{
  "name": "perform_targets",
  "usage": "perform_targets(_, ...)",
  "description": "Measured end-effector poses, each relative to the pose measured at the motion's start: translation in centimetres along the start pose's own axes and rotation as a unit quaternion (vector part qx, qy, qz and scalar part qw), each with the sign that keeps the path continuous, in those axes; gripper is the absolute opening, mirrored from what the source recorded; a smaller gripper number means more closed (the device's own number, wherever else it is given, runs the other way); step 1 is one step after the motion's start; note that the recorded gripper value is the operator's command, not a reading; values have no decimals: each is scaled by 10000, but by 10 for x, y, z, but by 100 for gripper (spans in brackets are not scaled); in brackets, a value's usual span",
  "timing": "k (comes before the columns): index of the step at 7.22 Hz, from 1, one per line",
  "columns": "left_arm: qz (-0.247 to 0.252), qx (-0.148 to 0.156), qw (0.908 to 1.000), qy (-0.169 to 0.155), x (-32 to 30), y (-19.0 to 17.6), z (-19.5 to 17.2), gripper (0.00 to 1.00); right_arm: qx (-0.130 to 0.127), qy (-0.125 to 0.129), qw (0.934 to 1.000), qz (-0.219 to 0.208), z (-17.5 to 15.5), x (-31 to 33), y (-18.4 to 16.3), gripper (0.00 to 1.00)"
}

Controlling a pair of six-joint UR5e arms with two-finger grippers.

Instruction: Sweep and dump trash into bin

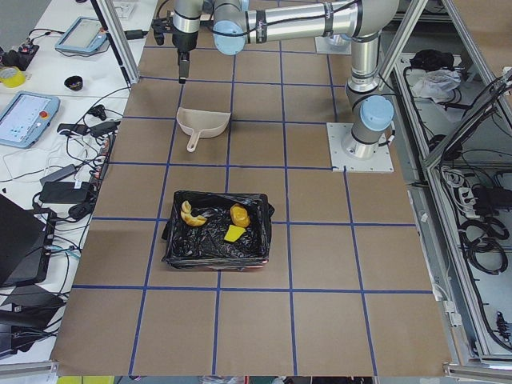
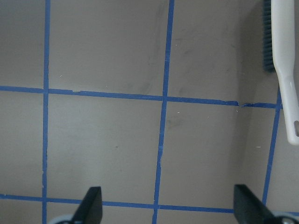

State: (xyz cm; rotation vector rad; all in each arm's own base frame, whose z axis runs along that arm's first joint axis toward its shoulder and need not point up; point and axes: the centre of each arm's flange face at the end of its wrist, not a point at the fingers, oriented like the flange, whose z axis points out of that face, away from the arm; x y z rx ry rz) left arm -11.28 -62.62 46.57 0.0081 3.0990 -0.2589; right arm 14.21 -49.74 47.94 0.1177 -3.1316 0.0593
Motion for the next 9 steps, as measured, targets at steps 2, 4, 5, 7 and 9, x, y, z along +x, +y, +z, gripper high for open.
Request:
perform_targets(2, 641, -191, 9977, 52, 27, 25, -4, 100, 3, 5, 10000, 0, 0, 0, 0, 100)
perform_targets(4, 862, -216, 9958, 203, 40, 43, -15, 100, -3, 6, 10000, 0, 0, 0, 0, 100)
perform_targets(5, 873, -296, 9953, 305, 42, 49, -14, 100, -8, 6, 10000, 2, 0, 0, 1, 100)
perform_targets(7, 833, -440, 9950, 343, 42, 55, -8, 100, -6, 8, 10000, 2, 0, 0, 1, 100)
perform_targets(9, 815, -538, 9952, 112, 34, 58, 0, 100, -7, 12, 10000, 0, 0, 0, 1, 100)
